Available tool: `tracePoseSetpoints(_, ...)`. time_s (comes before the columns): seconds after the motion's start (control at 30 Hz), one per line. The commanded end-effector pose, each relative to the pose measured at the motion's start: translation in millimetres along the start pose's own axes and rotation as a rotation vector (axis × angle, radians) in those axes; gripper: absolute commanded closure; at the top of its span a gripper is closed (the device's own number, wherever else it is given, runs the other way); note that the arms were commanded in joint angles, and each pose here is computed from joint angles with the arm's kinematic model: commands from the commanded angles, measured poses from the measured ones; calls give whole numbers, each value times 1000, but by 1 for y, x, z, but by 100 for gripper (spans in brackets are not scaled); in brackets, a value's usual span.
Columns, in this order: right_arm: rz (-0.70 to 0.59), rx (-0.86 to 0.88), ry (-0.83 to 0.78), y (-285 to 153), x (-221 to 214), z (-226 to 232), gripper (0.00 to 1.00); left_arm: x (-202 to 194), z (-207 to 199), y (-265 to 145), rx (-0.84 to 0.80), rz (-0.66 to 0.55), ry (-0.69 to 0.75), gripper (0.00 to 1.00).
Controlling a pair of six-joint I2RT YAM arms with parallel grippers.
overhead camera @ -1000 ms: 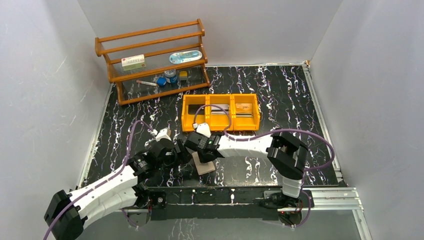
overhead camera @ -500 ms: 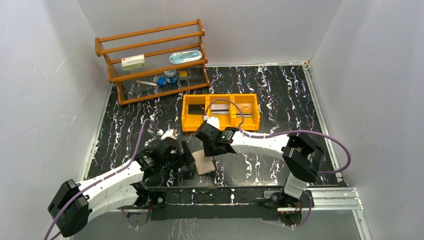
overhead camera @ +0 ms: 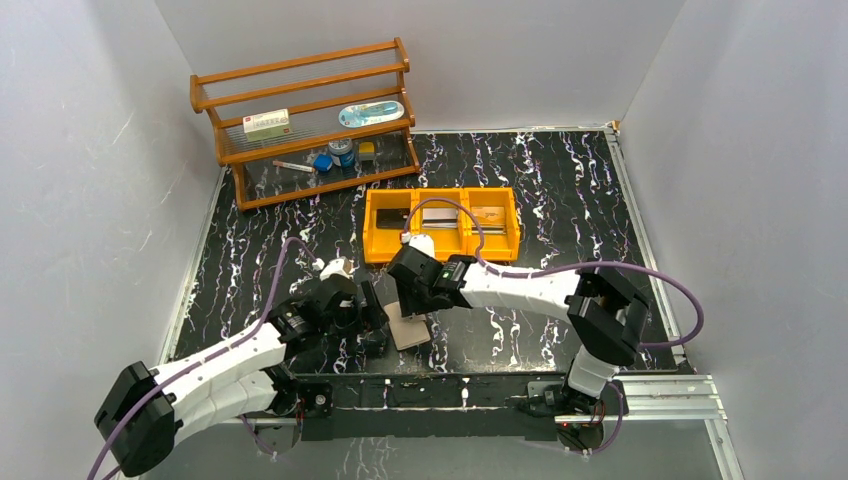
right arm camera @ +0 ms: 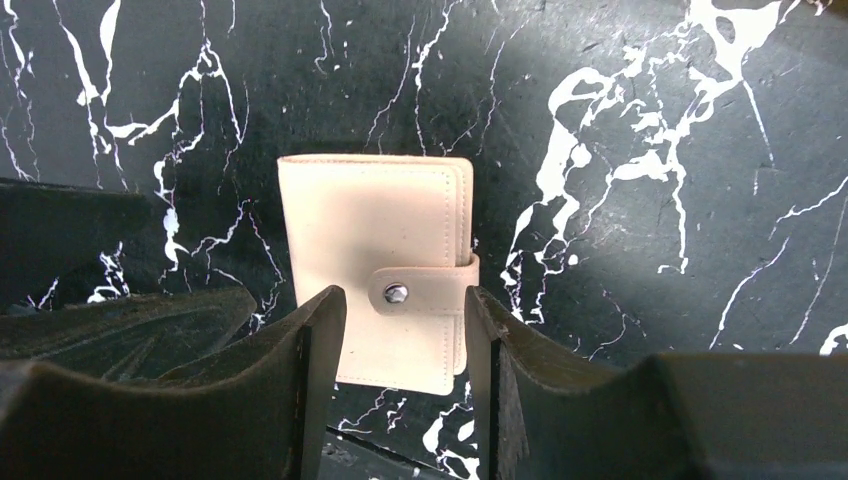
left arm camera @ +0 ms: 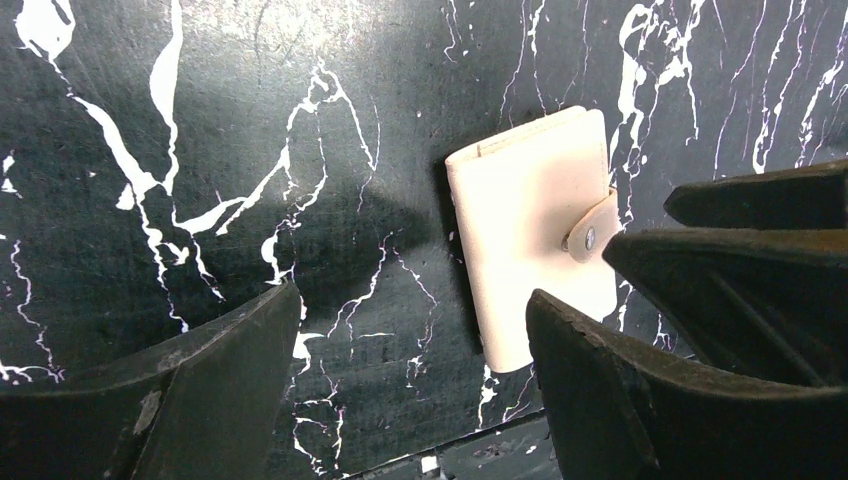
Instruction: Take the credit cards out of the card holder
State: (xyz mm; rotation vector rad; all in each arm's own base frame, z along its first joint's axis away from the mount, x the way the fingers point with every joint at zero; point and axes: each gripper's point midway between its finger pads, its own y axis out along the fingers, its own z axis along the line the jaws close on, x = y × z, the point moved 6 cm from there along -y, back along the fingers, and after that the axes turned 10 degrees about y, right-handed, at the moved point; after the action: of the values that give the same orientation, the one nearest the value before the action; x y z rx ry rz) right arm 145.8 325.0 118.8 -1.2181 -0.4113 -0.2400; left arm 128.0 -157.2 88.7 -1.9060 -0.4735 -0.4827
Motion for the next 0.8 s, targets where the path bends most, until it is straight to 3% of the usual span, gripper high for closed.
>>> tracePoseSetpoints(0.0,-23,36,-14,-4,6,16,44,12,-4,-9,9,-47,-17,18)
tracePoseSetpoints(0.4,-30,-182,-79,16,-1,-3,45,10,1,-10,25,-56,-32,17)
tracePoseSetpoints(0.57,-99,-178,-16,-2,4,-14,59,10,-1,-8,32,-41,-23,16)
tracePoseSetpoints(0.77,-107,-181,-3,-5,5,-19,65,11,-2,-9,25,-40,-24,16)
